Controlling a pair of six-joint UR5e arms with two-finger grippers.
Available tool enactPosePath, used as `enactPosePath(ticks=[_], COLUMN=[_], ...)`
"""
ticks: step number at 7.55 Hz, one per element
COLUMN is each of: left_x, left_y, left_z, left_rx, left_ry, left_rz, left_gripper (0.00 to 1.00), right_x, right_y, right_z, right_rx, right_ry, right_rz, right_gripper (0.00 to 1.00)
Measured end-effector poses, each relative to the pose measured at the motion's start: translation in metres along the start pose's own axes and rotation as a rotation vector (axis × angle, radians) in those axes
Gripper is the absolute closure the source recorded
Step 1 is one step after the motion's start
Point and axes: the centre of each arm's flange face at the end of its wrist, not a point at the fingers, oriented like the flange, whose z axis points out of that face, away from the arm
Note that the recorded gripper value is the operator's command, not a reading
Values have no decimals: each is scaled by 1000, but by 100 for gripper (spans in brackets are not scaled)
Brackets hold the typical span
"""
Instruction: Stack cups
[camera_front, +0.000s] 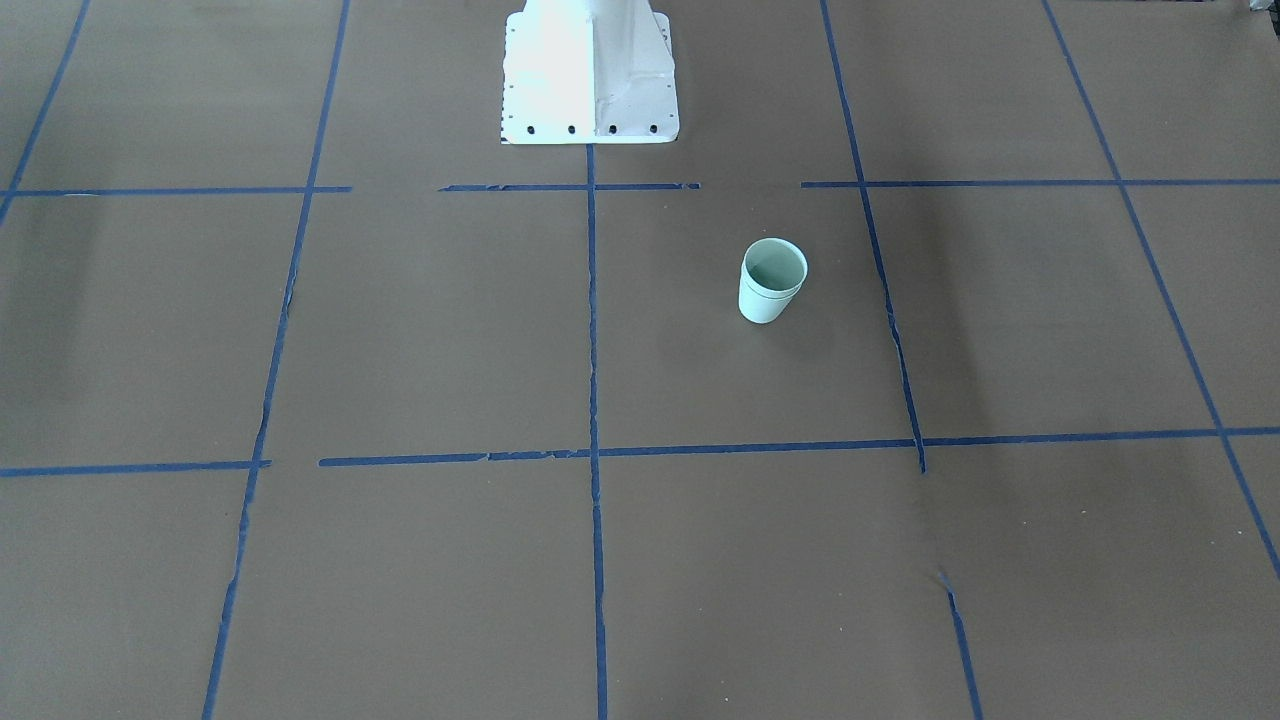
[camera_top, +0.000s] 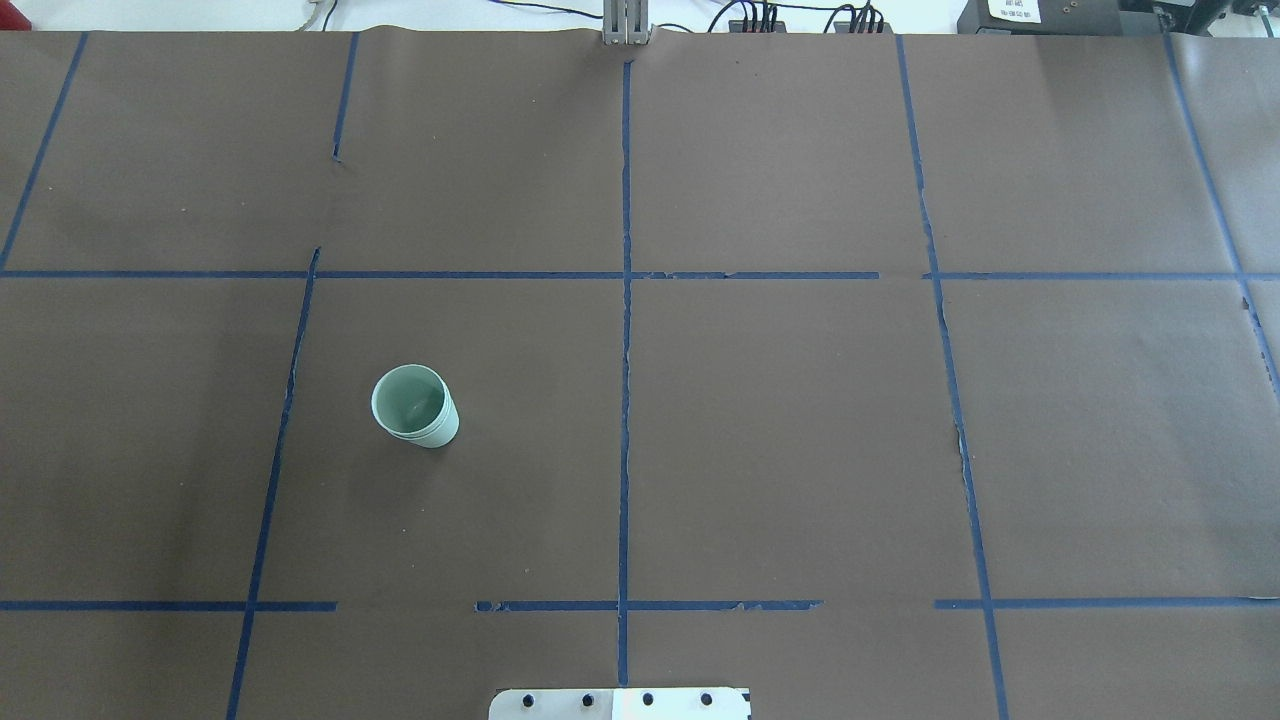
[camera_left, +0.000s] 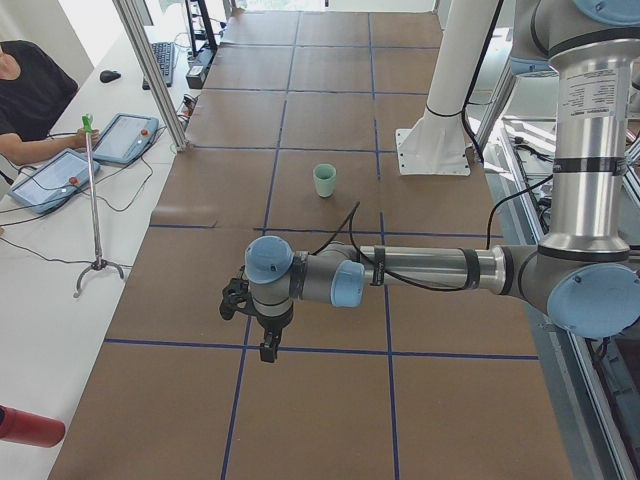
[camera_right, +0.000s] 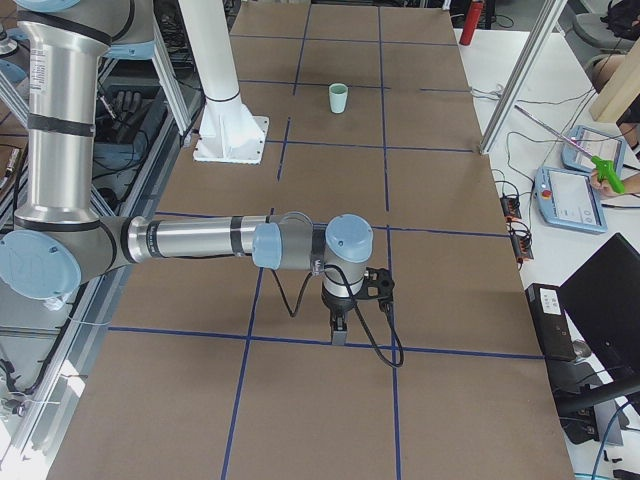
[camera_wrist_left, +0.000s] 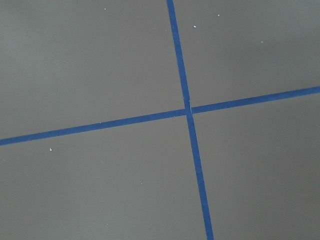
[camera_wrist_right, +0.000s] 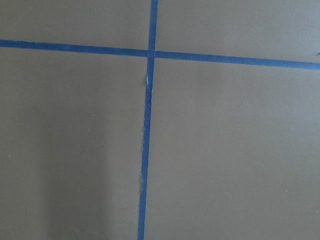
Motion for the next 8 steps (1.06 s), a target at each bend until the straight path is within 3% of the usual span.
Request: enactPosePath(ticks=[4, 8], left_x=[-7, -14], left_y=[19, 21], left_z=[9, -3], left_rx=[-69, -49], left_ry=[38, 42], left_rz=[-74, -96], left_gripper=[0, 0], right_x=[0, 0], right_y=[0, 0], right_z=[0, 0], right_rx=[0, -1], right_ry=[0, 0], right_rz=[1, 1], right_gripper=[0, 0])
